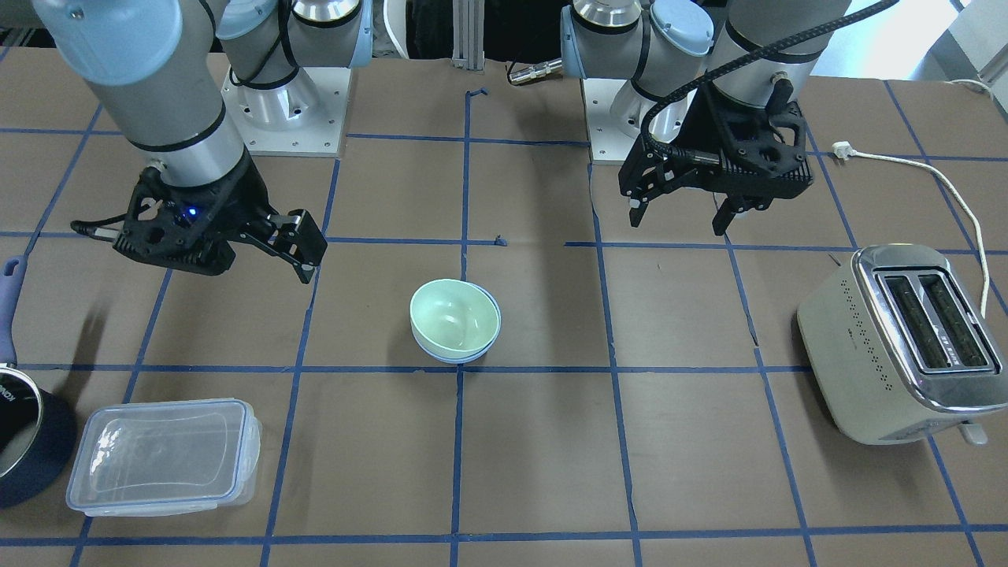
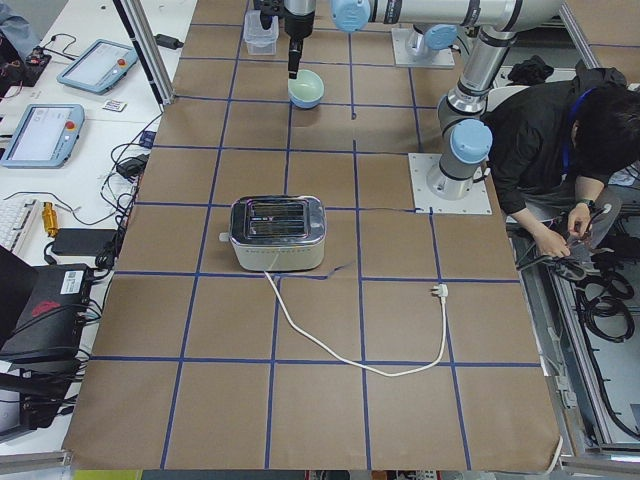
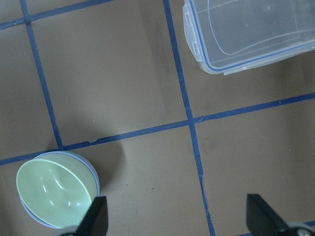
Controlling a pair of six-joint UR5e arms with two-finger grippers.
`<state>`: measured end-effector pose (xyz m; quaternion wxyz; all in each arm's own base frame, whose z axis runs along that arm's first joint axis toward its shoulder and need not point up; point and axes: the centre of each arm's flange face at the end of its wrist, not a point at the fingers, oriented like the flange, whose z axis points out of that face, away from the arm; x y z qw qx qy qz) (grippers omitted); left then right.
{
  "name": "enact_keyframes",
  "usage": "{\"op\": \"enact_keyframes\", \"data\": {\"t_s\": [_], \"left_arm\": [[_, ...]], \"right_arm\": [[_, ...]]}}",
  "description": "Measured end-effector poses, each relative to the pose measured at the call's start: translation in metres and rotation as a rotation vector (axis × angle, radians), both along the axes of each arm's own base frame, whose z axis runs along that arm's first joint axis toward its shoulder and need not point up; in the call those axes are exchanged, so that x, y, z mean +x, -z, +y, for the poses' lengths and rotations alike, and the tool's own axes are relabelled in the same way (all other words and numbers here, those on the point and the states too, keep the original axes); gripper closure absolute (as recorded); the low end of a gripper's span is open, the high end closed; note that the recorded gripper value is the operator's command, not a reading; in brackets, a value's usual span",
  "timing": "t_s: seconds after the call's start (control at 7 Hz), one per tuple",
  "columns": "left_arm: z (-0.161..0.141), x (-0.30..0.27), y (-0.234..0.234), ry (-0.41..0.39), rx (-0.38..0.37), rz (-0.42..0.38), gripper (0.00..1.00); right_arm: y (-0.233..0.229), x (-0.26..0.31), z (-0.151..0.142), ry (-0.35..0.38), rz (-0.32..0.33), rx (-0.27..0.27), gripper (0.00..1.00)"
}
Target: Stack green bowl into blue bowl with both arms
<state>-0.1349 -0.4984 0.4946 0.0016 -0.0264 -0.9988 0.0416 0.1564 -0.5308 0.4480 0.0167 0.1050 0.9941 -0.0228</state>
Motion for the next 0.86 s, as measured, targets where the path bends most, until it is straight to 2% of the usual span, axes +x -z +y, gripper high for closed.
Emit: {"op": "enact_keyframes", "data": {"t_s": [0.14, 0.43, 0.57, 0.86], "left_arm": [[0.001, 0.001, -0.002, 0.000, -0.004, -0.002, 0.00], [0.000, 0.000, -0.004, 0.000, -0.017, 0.001, 0.00], [0.001, 0.000, -0.003, -0.002, -0.020, 0.007, 0.00], [0.002, -0.002, -0.003, -0.013, -0.020, 0.015, 0.00]], "right_arm": [[-0.011, -0.003, 0.007, 0.008, 0.001, -0.011, 0.00], [-0.027, -0.007, 0.009, 0.013, -0.003, -0.068, 0.00], [-0.034, -0.007, 0.017, 0.012, -0.006, -0.069, 0.00], [-0.045, -0.008, 0.041, 0.010, 0.001, -0.010, 0.00]]}}
